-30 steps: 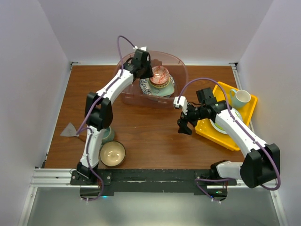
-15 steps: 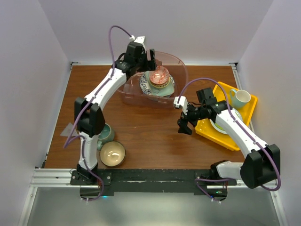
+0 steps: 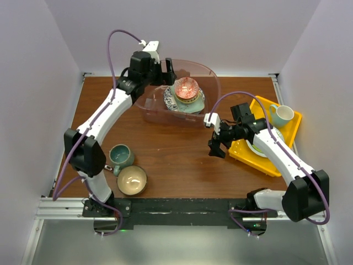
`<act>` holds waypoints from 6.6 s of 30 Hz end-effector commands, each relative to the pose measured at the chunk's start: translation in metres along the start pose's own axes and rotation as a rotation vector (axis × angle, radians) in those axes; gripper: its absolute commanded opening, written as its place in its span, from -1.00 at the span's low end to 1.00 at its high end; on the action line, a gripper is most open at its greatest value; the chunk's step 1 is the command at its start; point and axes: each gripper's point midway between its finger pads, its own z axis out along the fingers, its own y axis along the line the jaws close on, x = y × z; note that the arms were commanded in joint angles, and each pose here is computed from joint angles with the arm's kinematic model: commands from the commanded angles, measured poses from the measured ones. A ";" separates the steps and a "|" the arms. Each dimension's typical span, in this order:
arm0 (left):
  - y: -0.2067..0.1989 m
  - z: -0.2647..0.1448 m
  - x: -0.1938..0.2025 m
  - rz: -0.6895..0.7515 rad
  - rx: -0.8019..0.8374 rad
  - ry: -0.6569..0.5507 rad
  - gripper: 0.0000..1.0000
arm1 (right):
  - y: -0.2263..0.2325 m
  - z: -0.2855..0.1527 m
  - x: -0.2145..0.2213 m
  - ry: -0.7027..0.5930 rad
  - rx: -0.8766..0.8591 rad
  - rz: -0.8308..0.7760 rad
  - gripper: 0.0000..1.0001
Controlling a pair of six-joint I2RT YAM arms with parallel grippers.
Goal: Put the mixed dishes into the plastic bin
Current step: Pick up the bowl from the center of the board.
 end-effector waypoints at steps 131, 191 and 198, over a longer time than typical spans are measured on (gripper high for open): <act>0.096 -0.236 0.094 0.163 -0.281 -0.290 1.00 | 0.205 0.180 -0.149 0.174 -0.368 -0.928 0.96; 0.106 -0.236 0.095 0.135 -0.342 -0.288 1.00 | 0.230 0.178 -0.074 0.321 -0.515 -1.090 -1.00; 0.103 -0.234 0.097 0.131 -0.321 -0.283 1.00 | 0.224 0.161 -0.065 0.342 -0.506 -1.113 -1.00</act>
